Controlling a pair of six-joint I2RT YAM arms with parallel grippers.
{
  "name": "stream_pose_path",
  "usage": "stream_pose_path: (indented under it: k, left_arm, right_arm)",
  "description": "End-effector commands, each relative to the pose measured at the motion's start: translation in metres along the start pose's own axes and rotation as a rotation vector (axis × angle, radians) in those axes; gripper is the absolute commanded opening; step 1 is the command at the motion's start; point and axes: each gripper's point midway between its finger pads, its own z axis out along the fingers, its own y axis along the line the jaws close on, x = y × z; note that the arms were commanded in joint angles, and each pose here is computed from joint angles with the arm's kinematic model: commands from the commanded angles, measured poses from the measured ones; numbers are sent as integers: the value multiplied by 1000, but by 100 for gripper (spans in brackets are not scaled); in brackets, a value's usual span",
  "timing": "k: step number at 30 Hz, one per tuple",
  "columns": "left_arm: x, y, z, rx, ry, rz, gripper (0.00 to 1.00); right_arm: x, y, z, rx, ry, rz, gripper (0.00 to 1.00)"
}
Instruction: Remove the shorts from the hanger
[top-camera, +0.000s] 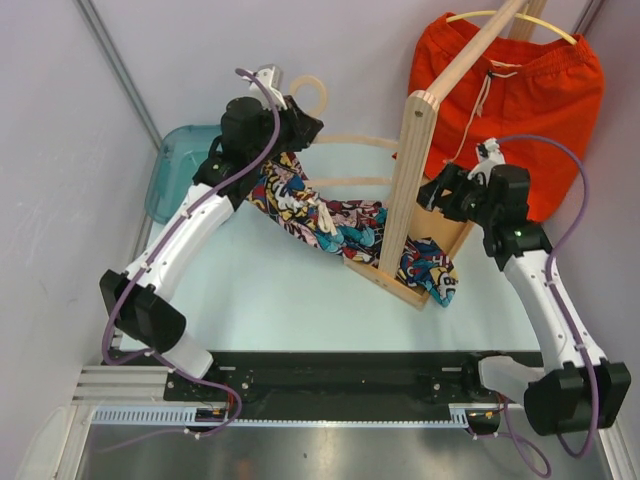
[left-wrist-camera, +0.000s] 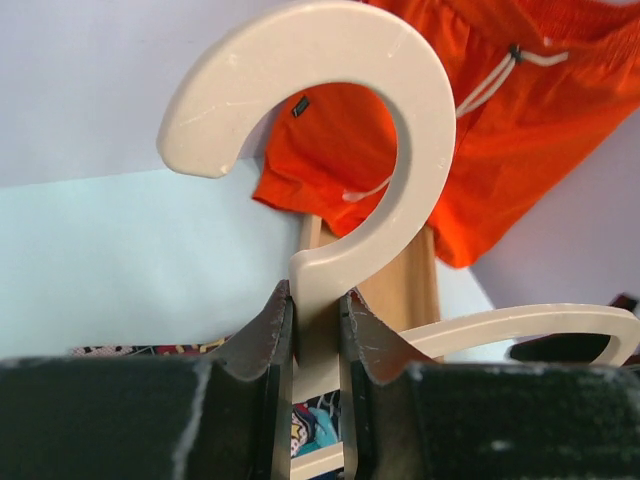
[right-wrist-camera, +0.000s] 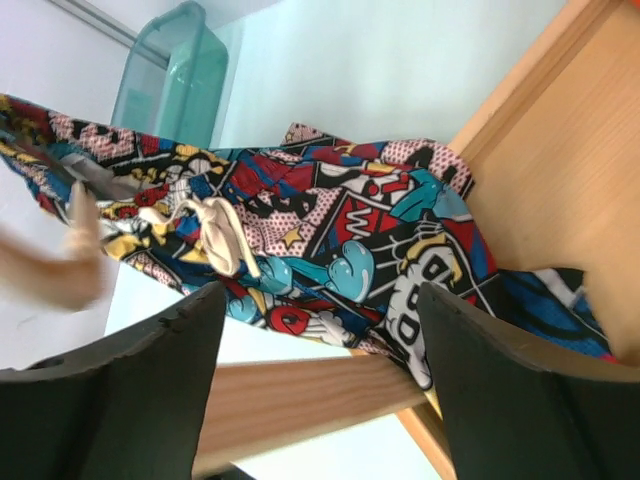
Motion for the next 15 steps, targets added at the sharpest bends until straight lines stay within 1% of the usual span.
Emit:
stream_pose_path:
  k: [1,4,7,13,15]
  left_arm:
    - [-27,-27,-8,26,-54,195,0]
    - [-17,-30,-3,31,-19,239,0]
    - [-9,-33,2,57,23,245,0]
    - [3,-46,7,129,78,228,0]
    - [3,-50,7,142,85,223,0]
  right_arm:
    - [-15,21,-38,-53,-75,-123,85]
    - [-28,29,-55,-69,-144,-154,88]
    - [-37,37,-62,-112,-174,-151,90]
    - [-37,66,-60,-296,-138,-152,91]
    - [-38,72,-61,-330,-137,-156,91]
